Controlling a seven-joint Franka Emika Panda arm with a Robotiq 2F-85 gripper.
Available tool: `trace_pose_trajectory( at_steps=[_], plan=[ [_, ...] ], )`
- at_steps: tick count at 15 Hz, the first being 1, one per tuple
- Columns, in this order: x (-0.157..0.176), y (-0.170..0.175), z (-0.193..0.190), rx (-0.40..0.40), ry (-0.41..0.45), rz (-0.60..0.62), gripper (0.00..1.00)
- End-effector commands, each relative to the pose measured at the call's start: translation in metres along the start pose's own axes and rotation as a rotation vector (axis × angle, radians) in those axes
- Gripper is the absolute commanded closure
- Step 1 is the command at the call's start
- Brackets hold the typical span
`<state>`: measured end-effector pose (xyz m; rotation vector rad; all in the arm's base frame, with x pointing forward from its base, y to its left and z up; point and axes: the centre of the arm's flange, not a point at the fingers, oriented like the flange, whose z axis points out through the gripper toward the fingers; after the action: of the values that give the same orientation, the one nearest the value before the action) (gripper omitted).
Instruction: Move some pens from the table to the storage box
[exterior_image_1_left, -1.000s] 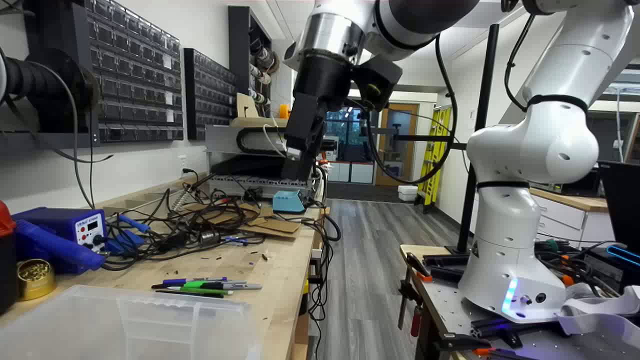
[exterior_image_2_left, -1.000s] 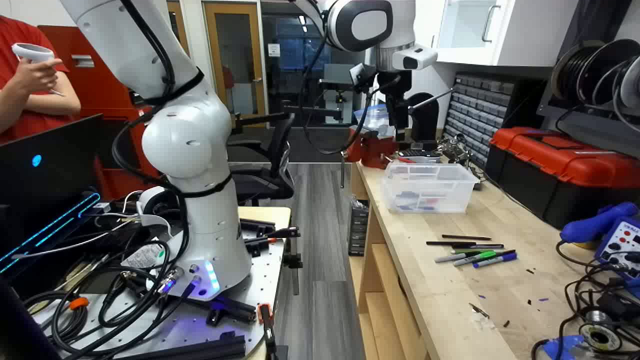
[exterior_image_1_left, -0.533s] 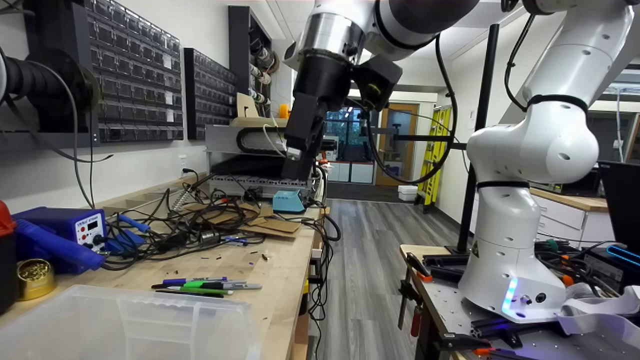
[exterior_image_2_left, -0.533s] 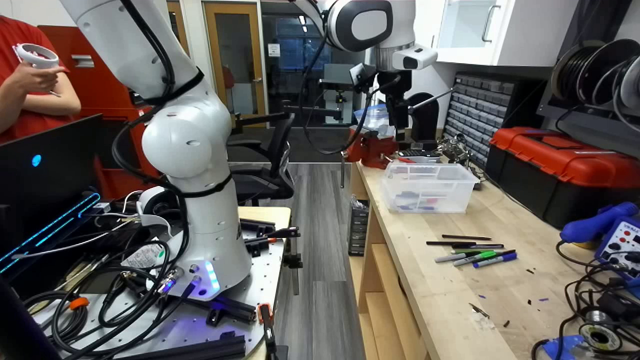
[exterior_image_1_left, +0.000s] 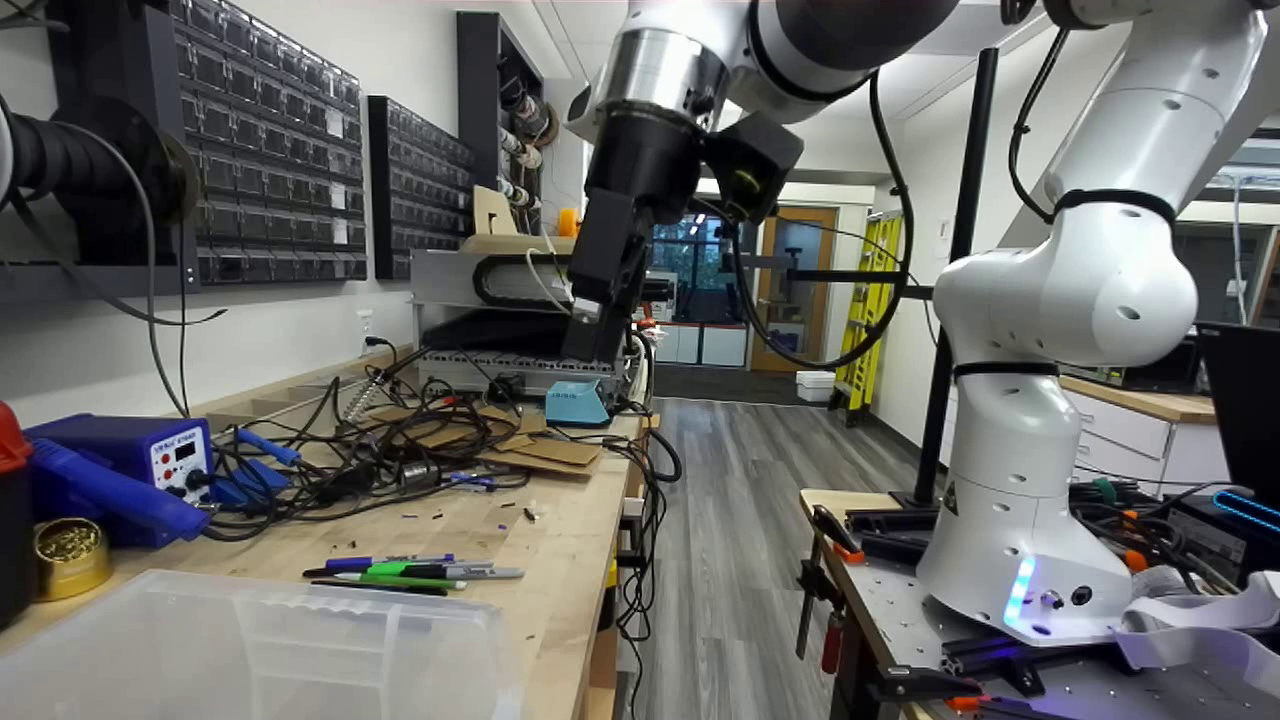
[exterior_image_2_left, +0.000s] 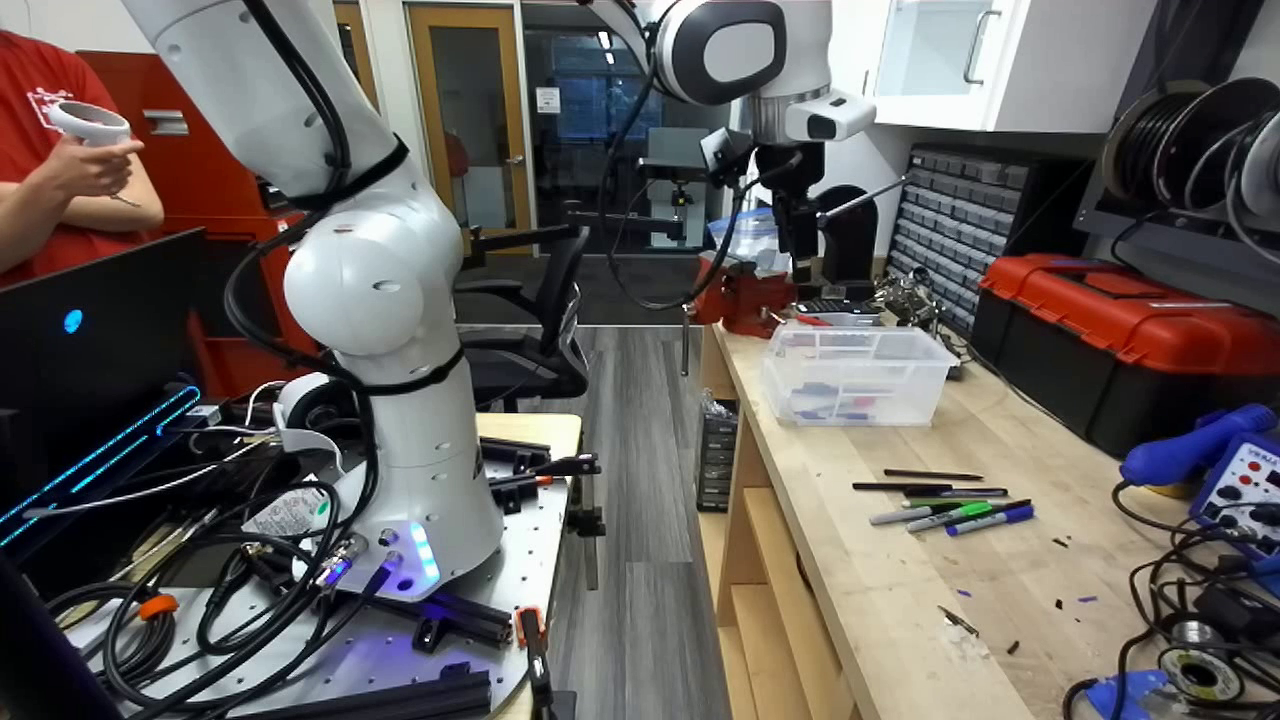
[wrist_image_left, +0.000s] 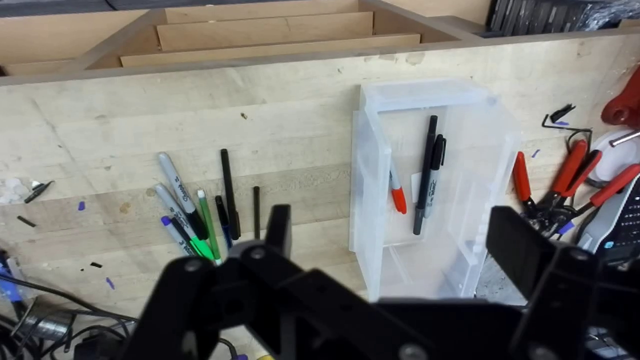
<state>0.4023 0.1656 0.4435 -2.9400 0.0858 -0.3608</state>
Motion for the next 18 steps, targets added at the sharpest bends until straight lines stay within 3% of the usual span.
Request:
trace_pose_trajectory(
  at_steps=[1,8,18],
  plan=[
    [0.005,-0.003,0.006,0.018,0.061,-0.008,0.0],
    [0.03,0.003,0.045,-0.01,0.128,-0.028,0.0],
    [0.082,0.038,0.123,-0.16,0.044,-0.061,0.0]
  ],
)
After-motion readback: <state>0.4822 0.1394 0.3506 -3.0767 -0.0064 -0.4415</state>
